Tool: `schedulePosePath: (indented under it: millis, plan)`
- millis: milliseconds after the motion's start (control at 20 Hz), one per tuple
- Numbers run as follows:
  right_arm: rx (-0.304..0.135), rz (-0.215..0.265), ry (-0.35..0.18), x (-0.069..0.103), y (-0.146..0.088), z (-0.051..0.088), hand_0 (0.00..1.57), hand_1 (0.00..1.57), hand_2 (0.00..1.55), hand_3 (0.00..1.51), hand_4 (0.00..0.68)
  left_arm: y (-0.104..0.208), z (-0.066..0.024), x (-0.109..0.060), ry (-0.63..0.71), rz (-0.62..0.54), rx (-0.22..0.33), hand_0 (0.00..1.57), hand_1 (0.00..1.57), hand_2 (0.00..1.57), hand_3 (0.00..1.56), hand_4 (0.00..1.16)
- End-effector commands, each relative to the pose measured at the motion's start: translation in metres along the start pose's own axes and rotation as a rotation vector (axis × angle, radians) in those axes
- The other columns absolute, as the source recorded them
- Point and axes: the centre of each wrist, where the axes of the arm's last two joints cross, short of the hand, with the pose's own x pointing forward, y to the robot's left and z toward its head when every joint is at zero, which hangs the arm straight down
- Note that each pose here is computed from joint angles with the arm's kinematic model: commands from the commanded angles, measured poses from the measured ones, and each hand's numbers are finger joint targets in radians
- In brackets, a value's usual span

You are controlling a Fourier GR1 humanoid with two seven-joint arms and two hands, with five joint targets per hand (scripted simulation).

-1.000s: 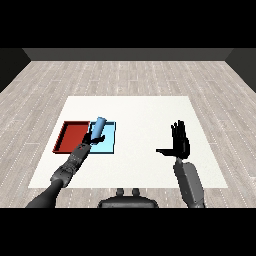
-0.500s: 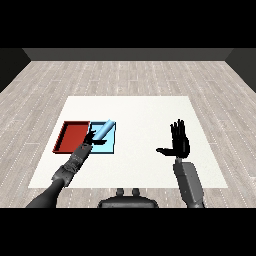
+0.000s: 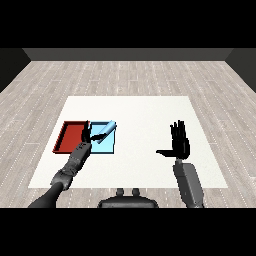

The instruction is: Pick the blue can and put it in the blue box

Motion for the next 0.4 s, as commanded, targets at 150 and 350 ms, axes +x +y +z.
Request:
schedulePosePath:
  millis: [150,350]
  plan:
    - [0.02,0.059,0.03,0.001,-0.015,0.0,0.0,0.0,0.0,0.0,0.0,-0.003,0.0049,0.031,-0.443,0.286,-0.062,0.0,0.0,0.0,0.0,0.0]
    - [0.035,0.054,0.034,0.001,-0.007,0.003,0.0,0.0,0.0,0.0,0.0,-0.018,0.0459,0.016,-0.539,0.425,-0.149,0.0,0.0,0.0,0.0,0.0]
